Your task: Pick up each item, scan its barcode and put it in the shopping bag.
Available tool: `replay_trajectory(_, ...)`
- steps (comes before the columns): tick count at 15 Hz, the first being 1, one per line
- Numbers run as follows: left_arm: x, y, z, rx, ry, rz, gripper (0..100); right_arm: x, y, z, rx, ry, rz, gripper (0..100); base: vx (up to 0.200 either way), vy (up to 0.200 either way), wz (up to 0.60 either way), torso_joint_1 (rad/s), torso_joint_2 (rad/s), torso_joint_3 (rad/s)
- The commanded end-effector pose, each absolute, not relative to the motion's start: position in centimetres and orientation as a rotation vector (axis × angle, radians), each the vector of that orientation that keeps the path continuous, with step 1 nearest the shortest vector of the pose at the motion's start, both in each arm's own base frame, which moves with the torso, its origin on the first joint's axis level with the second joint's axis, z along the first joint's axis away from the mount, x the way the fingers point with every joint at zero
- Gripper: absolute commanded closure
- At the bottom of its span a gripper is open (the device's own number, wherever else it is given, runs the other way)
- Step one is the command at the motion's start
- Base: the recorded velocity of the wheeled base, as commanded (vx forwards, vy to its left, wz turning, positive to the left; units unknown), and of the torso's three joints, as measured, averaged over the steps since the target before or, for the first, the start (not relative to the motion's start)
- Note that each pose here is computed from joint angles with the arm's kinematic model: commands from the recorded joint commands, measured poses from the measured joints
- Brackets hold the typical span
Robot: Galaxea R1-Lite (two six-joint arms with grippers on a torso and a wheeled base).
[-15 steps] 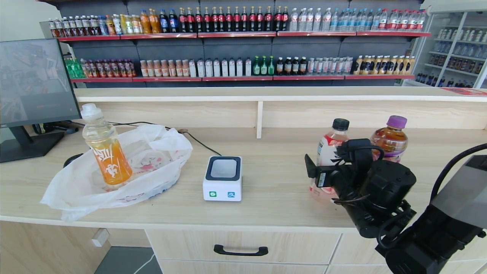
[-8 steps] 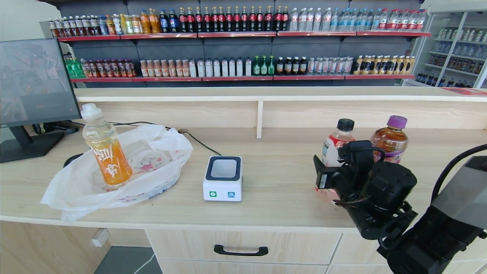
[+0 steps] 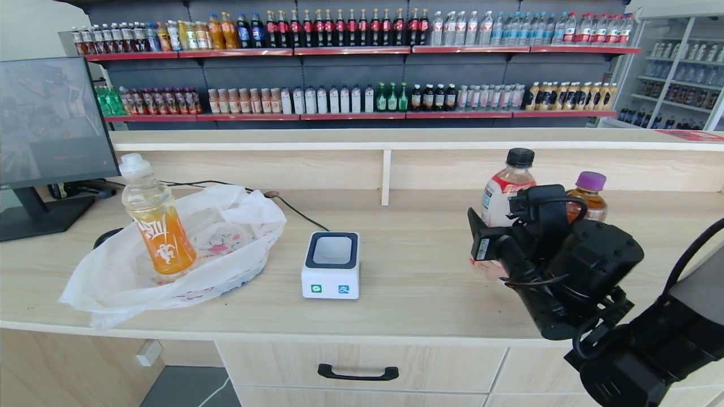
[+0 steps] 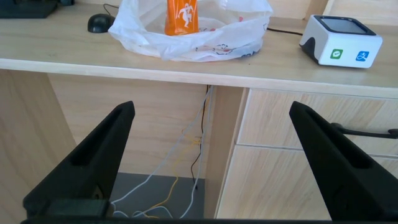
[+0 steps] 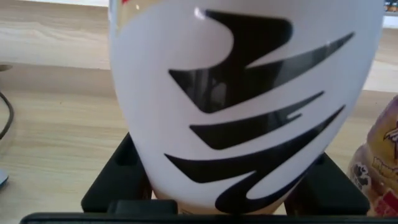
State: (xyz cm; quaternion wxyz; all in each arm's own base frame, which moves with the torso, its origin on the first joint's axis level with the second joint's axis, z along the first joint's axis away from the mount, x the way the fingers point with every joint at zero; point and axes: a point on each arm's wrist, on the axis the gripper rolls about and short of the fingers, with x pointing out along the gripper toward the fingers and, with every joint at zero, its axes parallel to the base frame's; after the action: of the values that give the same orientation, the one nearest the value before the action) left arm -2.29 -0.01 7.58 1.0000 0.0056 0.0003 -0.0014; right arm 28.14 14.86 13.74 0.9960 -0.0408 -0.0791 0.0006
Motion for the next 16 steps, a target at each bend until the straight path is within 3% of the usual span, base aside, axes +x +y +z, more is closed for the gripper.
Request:
replay_trajectory(1,-2.3,0.0,7.6,0.011,0.002,-0.003,0,26.9,14.5,16.0,-0.054,-0.222,0.004,100,0.0,0.0,0.0,0.0,0.0,0.0)
replay_trajectory(6,-2.3,0.0,7.6,0.011,0.002,-0.003,0,22.3,14.3,17.9,0.02,-0.253,0.093,100,0.0,0.0,0.0,0.0,0.0,0.0)
replay_trajectory(11,-2.3,0.0,7.6,0.011,0.0,-0.003,0,18.7,14.7,17.6,0.04,-0.228,0.203,100,0.0,0.0,0.0,0.0,0.0,0.0)
replay_trajectory(16,-2.3,0.0,7.6,0.012,0.002,-0.003,0,17.1,15.2,19.1,0.051,-0.284,0.256,100,0.0,0.0,0.0,0.0,0.0,0.0)
